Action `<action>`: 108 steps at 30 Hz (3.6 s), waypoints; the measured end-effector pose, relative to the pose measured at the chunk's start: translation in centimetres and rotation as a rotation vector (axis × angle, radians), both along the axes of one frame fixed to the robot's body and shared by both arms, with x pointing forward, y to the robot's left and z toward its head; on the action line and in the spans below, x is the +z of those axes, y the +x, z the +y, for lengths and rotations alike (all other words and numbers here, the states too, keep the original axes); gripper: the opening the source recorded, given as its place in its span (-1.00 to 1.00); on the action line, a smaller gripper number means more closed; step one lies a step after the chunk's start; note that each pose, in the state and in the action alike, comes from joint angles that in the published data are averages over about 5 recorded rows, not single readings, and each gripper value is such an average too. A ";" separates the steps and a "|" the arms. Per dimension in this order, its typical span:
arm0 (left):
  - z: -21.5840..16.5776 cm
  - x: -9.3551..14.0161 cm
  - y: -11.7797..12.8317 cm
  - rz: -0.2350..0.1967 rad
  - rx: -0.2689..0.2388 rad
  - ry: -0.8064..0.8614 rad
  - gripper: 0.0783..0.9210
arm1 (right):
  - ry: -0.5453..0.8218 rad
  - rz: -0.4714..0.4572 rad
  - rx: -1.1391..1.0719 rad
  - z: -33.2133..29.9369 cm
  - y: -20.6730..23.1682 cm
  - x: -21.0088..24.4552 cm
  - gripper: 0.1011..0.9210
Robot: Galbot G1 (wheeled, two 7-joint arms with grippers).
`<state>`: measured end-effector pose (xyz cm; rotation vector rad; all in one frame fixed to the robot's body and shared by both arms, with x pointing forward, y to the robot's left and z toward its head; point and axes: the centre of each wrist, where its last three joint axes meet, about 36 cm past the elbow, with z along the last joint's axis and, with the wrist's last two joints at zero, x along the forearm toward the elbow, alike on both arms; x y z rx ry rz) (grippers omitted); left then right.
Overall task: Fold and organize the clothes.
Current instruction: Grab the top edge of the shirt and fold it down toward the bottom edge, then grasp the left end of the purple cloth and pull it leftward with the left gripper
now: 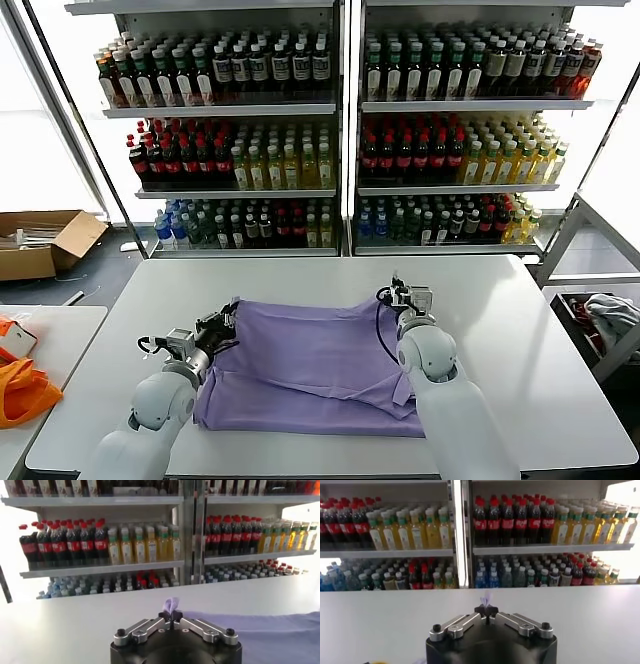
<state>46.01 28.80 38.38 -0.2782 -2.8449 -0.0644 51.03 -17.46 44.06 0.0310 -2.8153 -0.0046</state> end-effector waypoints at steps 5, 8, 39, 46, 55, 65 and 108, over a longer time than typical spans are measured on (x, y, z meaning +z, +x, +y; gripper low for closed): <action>0.4 0.4 -1.4 -0.013 0.001 0.006 -0.98 | 0.015 -0.011 -0.006 0.0 -2.8 0.2 -0.98; 0.5 0.5 -2.3 -0.016 0.002 0.008 -0.98 | 0.026 -0.007 -0.019 -0.1 -4.6 0.1 -0.98; -1.4 -1.4 -10.8 0.027 -0.011 0.068 -0.98 | 0.032 0.066 -0.108 -2.8 -16.5 -1.2 -0.98; -1.7 -2.3 -12.2 0.059 -0.010 0.090 -0.98 | 0.016 0.088 -0.107 -2.8 -17.6 -1.9 -0.98; -1.5 -2.3 -13.5 0.065 -0.006 0.113 -0.98 | 0.002 0.101 -0.100 -2.6 -18.1 -2.7 -0.98; -1.7 -2.2 -14.1 0.049 -0.007 0.126 -0.92 | -0.026 0.117 -0.076 -2.1 -18.4 -4.1 -0.98; -3.0 -3.0 -16.1 0.128 0.181 0.002 0.51 | -0.039 -0.061 -0.051 -2.0 -19.7 0.6 0.76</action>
